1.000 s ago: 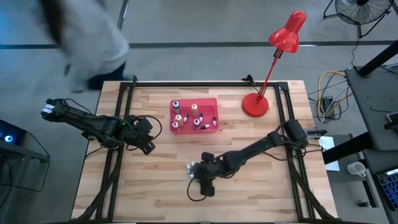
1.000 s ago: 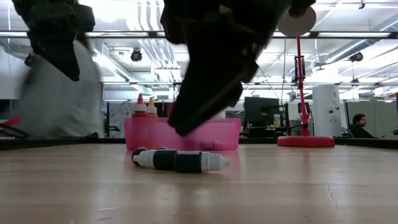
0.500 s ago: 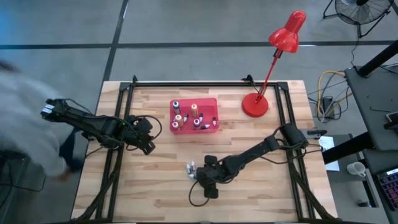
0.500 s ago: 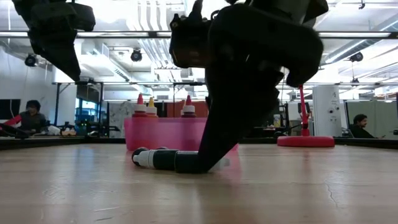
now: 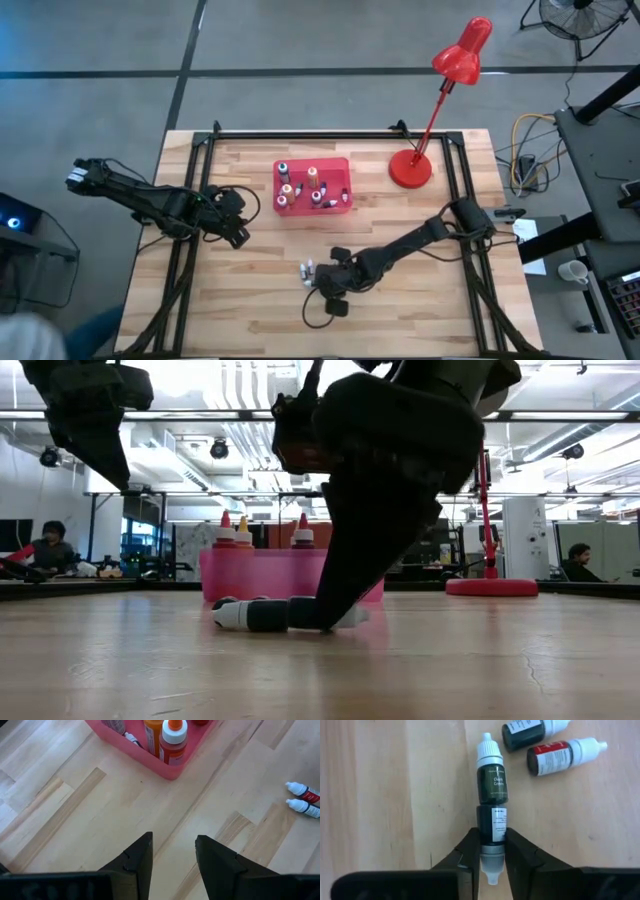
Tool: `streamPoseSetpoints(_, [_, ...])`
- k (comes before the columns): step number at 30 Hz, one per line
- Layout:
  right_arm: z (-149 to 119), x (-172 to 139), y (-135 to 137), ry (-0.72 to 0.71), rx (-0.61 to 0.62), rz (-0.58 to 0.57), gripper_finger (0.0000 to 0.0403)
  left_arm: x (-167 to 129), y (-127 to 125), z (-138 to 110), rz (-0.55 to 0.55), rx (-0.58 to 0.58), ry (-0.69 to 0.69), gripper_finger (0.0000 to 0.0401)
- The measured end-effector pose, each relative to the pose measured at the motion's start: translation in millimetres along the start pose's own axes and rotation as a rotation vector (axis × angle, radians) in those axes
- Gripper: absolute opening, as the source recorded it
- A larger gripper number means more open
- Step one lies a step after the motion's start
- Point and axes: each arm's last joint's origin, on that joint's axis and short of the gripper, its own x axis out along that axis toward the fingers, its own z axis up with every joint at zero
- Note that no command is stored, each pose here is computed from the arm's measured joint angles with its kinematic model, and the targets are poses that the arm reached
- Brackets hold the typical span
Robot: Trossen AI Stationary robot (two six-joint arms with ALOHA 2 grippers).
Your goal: Pick & Place food coloring
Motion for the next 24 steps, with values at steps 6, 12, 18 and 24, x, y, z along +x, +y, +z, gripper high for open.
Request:
streamPoseSetpoints(6, [19,-53,-15,-0.143,0.139,-0.204,0.0051,0,0,0,0.0,0.0,0.0,0.0122])
streamPoseSetpoints(12, [40,-120,-75,-0.296,0.376,-0.504,0.006,0,0,0,0.0,-0.001,-0.001,0.0122])
streamPoseSetpoints(18, [63,-136,-147,-0.258,0.461,-0.458,0.0085,0,-1,1,-0.006,-0.004,-0.006,0.0122])
streamPoseSetpoints(24, [71,-141,-181,-0.243,0.521,-0.384,0.0152,0,-1,1,-0.006,-0.026,-0.005,0.0122])
